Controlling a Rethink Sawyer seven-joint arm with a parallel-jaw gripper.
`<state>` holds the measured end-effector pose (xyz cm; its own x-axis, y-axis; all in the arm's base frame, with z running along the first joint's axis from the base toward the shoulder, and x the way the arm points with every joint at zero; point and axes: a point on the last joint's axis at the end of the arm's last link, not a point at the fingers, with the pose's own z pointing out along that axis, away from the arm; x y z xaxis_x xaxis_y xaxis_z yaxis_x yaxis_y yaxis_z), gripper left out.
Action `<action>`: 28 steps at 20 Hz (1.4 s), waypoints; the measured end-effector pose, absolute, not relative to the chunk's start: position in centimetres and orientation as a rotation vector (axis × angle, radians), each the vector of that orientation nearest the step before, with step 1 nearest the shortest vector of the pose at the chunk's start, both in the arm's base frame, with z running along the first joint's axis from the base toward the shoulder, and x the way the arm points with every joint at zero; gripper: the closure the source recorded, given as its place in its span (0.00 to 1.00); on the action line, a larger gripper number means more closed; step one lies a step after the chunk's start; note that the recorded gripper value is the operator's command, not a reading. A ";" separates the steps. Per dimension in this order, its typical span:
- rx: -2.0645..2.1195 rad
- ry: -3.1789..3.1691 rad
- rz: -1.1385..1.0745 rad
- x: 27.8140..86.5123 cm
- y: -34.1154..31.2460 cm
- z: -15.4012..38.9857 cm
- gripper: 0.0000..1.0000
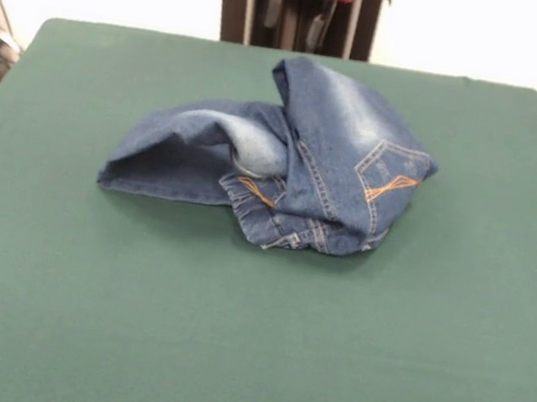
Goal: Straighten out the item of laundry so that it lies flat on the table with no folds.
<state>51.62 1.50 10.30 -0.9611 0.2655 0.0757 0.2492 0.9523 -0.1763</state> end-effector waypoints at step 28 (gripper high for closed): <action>-0.371 -2.971 0.235 52.1 2.1 7.1 0.00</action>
<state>52.14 2.08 7.07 -0.9601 0.2540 0.1172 0.2324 0.9574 -0.1714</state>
